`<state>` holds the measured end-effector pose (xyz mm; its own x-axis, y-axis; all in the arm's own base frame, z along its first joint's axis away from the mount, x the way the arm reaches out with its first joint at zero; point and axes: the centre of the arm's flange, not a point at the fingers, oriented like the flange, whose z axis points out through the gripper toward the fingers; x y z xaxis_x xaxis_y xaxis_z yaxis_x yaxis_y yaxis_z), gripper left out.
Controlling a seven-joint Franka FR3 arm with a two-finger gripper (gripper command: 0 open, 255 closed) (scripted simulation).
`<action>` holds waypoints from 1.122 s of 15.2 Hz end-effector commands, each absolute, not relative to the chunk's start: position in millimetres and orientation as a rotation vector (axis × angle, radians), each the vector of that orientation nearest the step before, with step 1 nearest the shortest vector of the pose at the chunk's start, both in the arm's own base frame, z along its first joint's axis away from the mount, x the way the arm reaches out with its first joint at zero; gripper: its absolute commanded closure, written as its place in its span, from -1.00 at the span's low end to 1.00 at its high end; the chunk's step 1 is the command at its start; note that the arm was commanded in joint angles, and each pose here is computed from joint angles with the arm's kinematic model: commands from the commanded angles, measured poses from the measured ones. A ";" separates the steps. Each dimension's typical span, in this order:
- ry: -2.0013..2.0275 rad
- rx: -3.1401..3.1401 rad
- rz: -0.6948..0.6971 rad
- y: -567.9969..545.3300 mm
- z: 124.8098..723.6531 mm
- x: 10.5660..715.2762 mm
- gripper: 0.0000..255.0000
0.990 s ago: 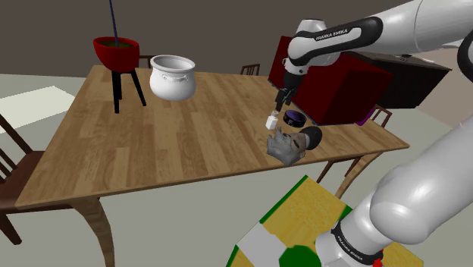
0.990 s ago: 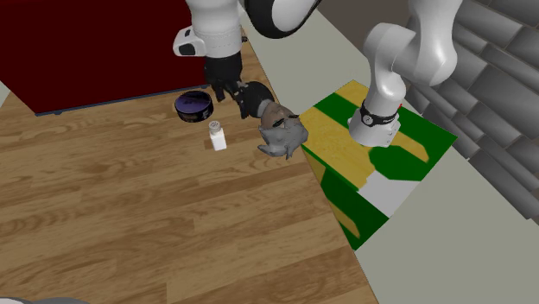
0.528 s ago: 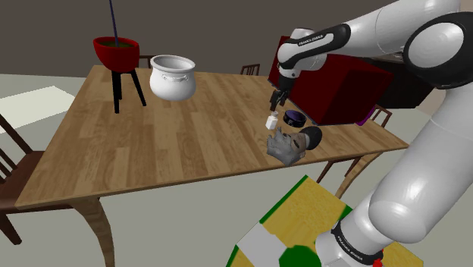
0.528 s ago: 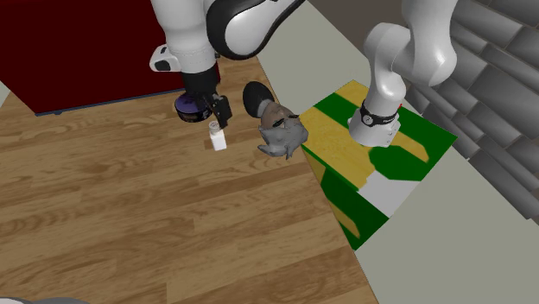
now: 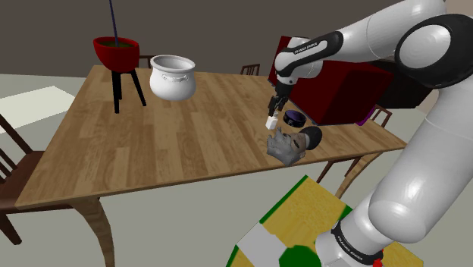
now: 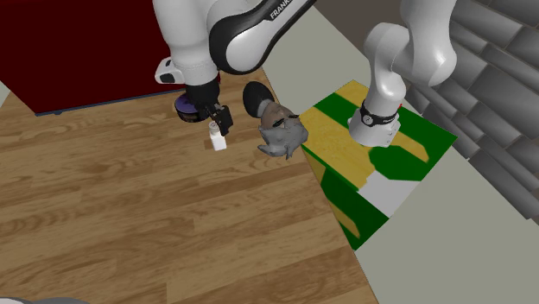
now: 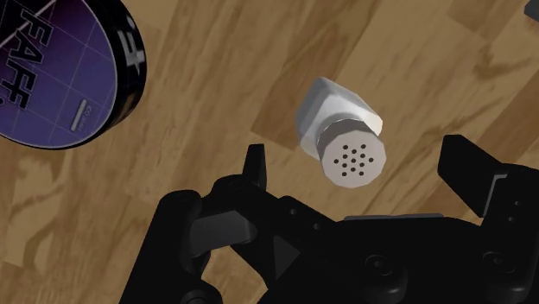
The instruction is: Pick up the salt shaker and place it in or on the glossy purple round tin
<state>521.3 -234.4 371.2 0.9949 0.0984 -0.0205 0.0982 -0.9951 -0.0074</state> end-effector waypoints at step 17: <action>-0.154 -3.131 0.032 -234.4 381.3 521.1 1.00</action>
<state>521.6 -234.6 377.2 0.9949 0.0984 -0.0201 0.0983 -0.9951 -0.0072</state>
